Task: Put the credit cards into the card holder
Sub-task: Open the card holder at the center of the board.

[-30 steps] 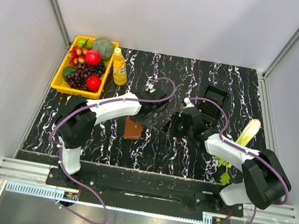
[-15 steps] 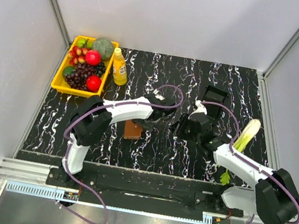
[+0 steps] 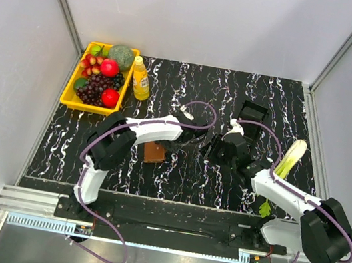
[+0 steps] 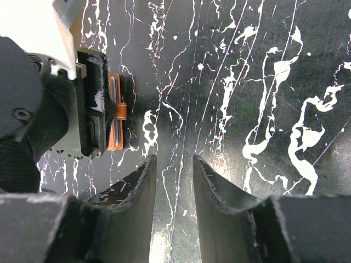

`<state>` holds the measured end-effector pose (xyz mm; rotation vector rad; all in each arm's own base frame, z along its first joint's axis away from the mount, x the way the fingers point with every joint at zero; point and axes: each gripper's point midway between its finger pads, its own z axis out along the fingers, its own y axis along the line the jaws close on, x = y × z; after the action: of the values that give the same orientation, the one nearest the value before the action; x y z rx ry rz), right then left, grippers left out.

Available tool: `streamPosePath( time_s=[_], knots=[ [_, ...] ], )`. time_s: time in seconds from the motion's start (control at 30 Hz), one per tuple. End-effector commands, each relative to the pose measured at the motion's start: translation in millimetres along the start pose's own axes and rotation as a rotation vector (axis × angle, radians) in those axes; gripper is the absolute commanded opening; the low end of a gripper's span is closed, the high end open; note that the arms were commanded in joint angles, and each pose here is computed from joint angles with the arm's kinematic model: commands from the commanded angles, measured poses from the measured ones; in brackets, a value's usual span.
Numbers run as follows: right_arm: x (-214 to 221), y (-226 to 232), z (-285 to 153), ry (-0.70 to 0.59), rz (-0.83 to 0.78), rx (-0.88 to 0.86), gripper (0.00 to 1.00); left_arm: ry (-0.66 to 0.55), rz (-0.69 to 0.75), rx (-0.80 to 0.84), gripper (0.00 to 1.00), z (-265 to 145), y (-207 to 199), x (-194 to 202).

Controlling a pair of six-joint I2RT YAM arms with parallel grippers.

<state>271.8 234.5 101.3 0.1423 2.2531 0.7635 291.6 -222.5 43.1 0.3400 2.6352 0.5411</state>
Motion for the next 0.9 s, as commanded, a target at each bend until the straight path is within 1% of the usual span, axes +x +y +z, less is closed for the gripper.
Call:
streamPosePath(
  time_s=[0.0,0.03,0.1,0.13,0.2,0.23,0.27,0.3,0.37,0.5,0.6,0.67,0.8,0.87],
  knots=[
    [-11.7,5.7,-4.1,-0.042,-0.007,-0.015,0.39,-0.003,0.007,-0.028,0.48,3.6,0.4,2.2],
    [-11.5,5.4,-4.4,-0.041,-0.008,-0.017,0.39,-0.001,0.004,-0.028,0.47,4.3,0.6,2.9],
    [-11.9,6.1,-4.4,-0.042,-0.009,-0.017,0.39,0.003,0.006,-0.031,0.41,6.1,0.7,5.1],
    [-11.6,4.8,-4.0,-0.042,-0.007,-0.013,0.39,0.000,0.006,-0.031,0.40,5.7,0.5,5.1],
    [-11.7,5.9,-3.4,-0.039,-0.010,-0.017,0.39,0.003,0.010,-0.020,0.27,6.5,-1.7,6.0],
    [-11.7,6.5,-3.7,-0.039,-0.012,-0.019,0.39,0.004,0.010,-0.015,0.24,7.7,-3.0,5.8],
    [-10.4,5.0,-3.3,-0.037,-0.012,-0.014,0.39,0.005,0.011,-0.014,0.11,7.9,-3.4,5.7],
    [-11.2,5.2,-3.4,-0.038,-0.013,-0.016,0.39,0.002,0.007,-0.010,0.02,7.1,-4.2,5.4],
    [-10.4,4.9,-3.3,-0.037,-0.014,-0.014,0.40,-0.002,0.006,-0.003,0.00,5.9,-4.5,5.9],
    [-10.1,3.6,-3.1,-0.037,-0.013,-0.011,0.39,-0.018,-0.008,0.025,0.00,-0.3,-6.2,3.0],
    [-11.1,3.8,-3.8,-0.043,-0.002,-0.010,0.38,-0.063,-0.063,0.073,0.00,-14.1,-3.4,-3.6],
    [-11.2,4.8,-4.6,-0.044,0.006,-0.016,0.38,-0.109,-0.121,0.134,0.00,-28.0,-2.1,-11.2],
    [-9.7,7.1,-1.9,-0.035,0.027,-0.023,0.36,-0.233,-0.281,0.322,0.00,-67.9,1.0,-30.2],
    [-10.0,14.1,0.6,-0.023,0.028,-0.049,0.36,-0.278,-0.349,0.397,0.00,-78.4,5.6,-33.2]
  ],
)
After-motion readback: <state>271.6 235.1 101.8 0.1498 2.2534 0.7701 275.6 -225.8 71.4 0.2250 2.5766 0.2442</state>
